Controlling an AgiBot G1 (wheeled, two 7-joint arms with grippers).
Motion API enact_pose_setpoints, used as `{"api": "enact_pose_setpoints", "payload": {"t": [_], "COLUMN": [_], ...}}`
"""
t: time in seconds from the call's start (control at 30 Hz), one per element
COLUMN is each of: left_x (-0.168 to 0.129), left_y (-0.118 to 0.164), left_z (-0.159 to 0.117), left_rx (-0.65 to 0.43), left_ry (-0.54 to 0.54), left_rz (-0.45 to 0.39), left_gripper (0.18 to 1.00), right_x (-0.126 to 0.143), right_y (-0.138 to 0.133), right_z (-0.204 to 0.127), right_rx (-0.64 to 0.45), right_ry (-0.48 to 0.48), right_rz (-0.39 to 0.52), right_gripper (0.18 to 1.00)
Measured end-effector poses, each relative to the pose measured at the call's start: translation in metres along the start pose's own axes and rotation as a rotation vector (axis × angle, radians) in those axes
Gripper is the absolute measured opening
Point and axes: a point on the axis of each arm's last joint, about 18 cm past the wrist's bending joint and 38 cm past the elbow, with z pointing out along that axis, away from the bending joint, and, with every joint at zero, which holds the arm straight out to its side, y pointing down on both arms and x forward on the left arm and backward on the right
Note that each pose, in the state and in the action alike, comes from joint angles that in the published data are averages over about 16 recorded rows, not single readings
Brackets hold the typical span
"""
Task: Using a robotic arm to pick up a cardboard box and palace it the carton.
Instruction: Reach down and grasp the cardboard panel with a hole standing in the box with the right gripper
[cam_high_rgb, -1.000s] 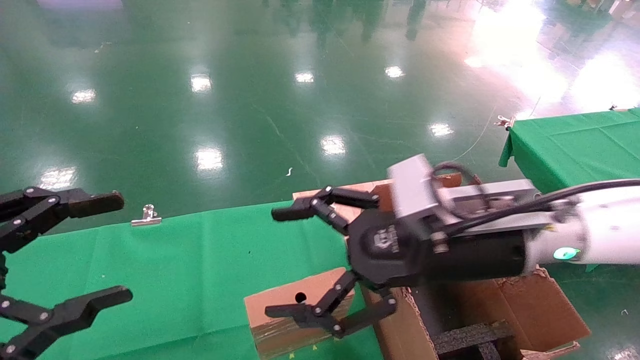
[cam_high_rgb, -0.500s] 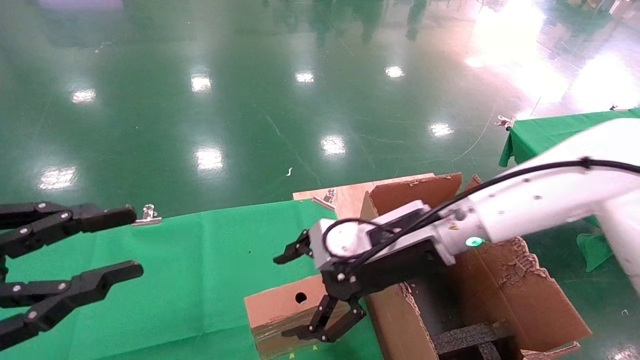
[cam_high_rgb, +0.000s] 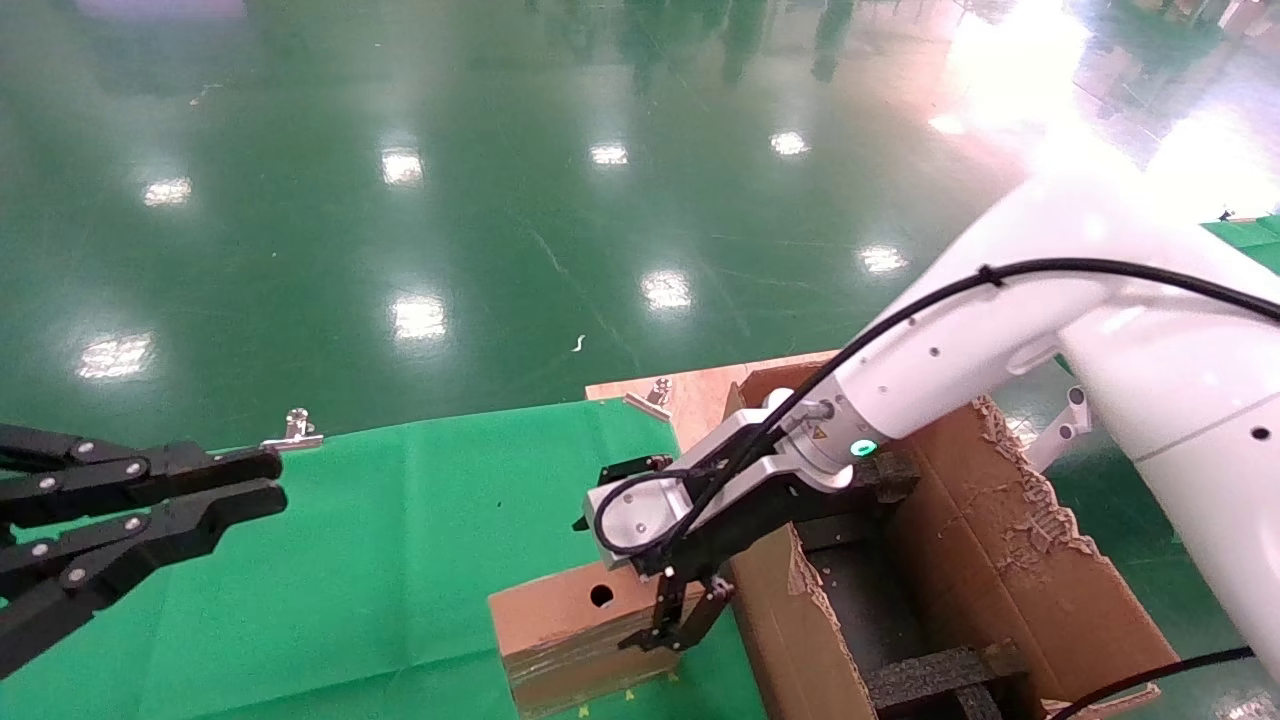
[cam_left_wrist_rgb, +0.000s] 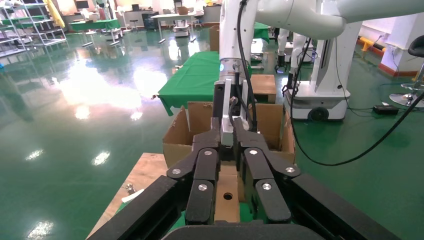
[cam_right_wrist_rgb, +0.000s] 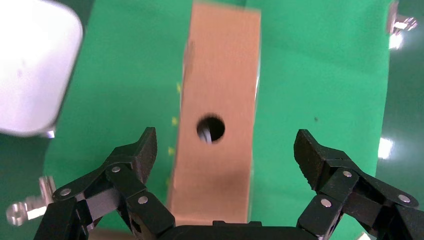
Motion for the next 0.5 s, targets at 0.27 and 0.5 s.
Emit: {"api": "enact_pose_setpoints", "payload": {"t": [0.27,0.5], "left_x": [0.0000,-0.0001], "left_y": [0.0000,0.0000], "left_z": [0.0000,-0.0001], "left_rx": [0.000,0.000], "left_ry": [0.000,0.000], "left_rz": [0.000,0.000], "left_gripper": [0.227,0.209], "right_x": [0.0065,0.0068], "right_y": [-0.0022,-0.0024], "right_z": [0.0052,0.0078], "right_rx": [-0.055,-0.060], "right_ry": [-0.026,-0.037], "right_rz": [-0.050,-0.052], "right_gripper": [1.001,0.996]}}
